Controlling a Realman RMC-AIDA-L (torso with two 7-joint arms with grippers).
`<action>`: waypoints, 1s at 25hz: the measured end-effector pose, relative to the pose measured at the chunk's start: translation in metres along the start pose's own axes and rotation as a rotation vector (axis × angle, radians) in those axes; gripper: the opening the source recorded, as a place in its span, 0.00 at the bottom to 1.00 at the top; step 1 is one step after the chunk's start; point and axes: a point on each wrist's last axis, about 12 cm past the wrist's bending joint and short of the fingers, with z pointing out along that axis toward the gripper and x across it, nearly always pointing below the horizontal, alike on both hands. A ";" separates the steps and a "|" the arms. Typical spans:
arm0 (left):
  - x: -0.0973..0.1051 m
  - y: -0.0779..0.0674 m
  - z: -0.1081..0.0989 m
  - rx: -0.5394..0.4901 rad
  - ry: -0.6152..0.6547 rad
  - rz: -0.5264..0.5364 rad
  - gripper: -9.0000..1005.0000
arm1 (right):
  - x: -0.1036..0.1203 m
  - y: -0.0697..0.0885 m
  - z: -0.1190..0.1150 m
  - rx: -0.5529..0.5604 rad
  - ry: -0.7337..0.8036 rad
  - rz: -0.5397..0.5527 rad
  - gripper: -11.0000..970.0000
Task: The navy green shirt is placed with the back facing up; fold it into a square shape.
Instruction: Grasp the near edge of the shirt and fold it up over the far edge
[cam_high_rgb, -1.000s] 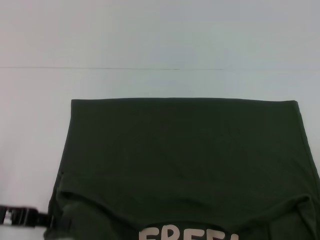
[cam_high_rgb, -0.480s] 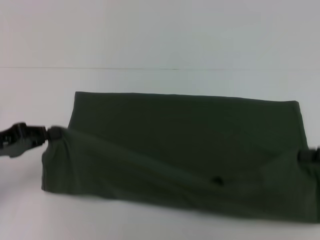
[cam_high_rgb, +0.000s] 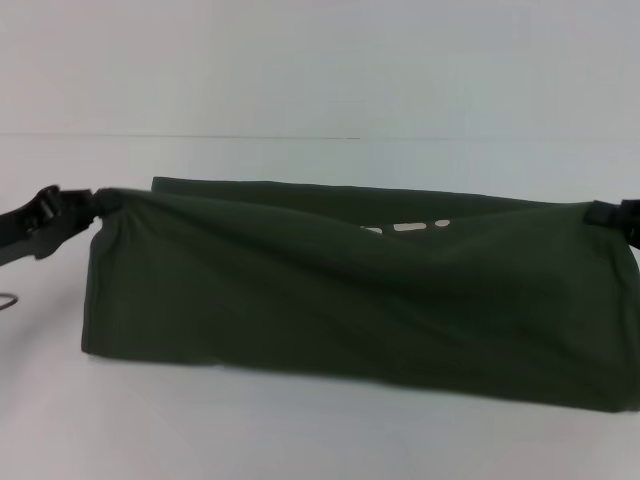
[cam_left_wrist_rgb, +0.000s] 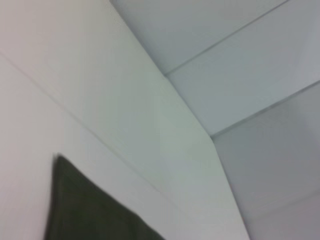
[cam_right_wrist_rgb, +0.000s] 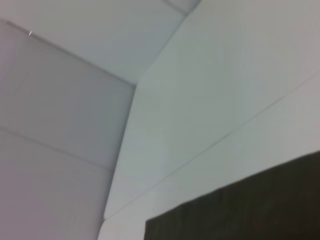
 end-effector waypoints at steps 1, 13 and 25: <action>-0.001 0.000 0.007 -0.007 -0.019 0.009 0.06 | 0.000 -0.001 0.005 0.011 -0.018 -0.003 0.05; -0.008 -0.020 0.078 -0.097 -0.171 0.171 0.06 | -0.008 -0.007 0.038 0.122 -0.159 -0.061 0.05; -0.005 -0.023 0.104 -0.185 -0.217 0.228 0.06 | -0.002 -0.022 0.042 0.219 -0.235 -0.067 0.05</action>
